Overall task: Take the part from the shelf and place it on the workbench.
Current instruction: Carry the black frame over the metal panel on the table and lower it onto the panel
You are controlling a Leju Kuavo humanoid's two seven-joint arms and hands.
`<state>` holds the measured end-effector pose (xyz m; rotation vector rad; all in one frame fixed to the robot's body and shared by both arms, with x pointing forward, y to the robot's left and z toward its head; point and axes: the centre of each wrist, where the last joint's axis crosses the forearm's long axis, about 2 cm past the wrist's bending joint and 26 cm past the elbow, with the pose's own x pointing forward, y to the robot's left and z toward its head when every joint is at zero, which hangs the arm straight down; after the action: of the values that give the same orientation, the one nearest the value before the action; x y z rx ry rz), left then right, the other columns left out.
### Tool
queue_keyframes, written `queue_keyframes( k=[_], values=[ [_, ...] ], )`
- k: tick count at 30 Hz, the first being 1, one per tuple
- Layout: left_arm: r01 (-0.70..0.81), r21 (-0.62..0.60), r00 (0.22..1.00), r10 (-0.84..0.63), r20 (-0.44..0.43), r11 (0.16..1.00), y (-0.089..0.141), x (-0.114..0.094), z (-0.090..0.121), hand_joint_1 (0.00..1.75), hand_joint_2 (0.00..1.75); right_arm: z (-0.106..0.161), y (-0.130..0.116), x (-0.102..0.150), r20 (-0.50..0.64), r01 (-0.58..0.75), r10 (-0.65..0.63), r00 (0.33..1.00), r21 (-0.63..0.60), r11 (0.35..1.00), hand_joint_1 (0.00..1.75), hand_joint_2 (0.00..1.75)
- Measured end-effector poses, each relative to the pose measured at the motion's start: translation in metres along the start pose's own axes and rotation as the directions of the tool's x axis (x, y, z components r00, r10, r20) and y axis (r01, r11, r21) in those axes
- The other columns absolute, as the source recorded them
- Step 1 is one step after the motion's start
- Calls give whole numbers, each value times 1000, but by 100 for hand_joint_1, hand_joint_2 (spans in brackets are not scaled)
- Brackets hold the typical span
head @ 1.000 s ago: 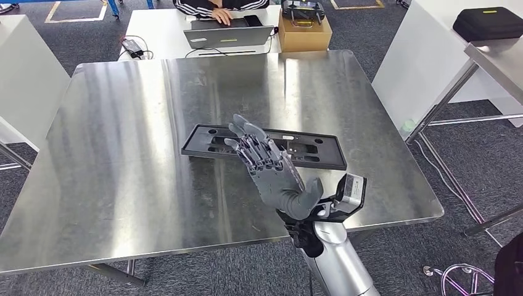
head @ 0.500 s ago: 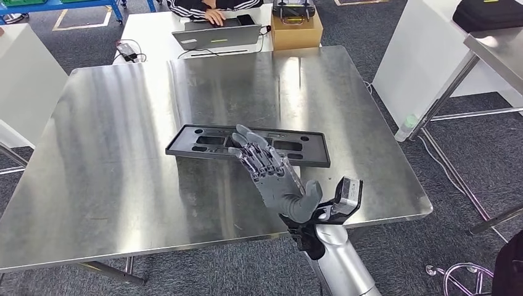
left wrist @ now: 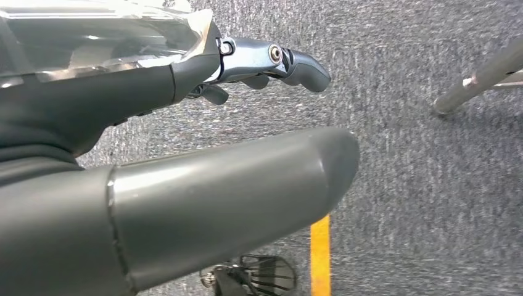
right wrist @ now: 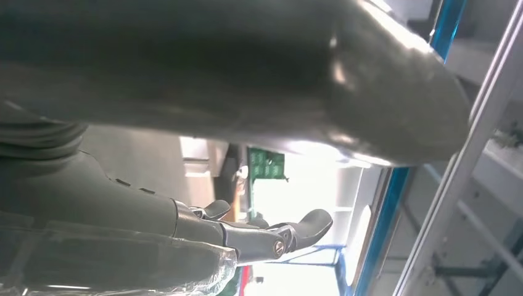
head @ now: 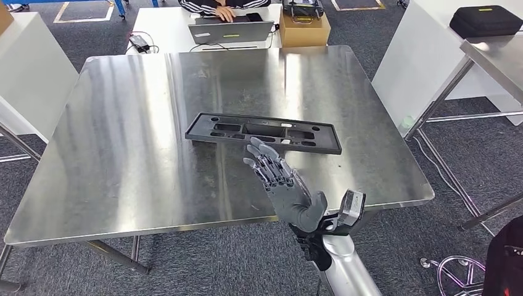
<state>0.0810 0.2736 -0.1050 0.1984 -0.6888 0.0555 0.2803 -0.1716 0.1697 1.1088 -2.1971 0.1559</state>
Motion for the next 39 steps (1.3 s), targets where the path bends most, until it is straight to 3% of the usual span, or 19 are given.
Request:
queue_keyframes(
  k=[10,30,39],
  values=[
    [21,-16,1000,-22,-7,1000,1,2,-1,0,0,16,0,2,-35,-81,80,996,-27,996,0,0],
    [41,-4,999,-41,0,999,10,8,-7,0,0,18,3,2,-86,-192,186,979,-73,979,0,0],
    [46,-10,999,-46,-6,999,9,6,-5,0,0,40,-22,-8,-274,-377,324,905,-166,912,0,0]
  ],
)
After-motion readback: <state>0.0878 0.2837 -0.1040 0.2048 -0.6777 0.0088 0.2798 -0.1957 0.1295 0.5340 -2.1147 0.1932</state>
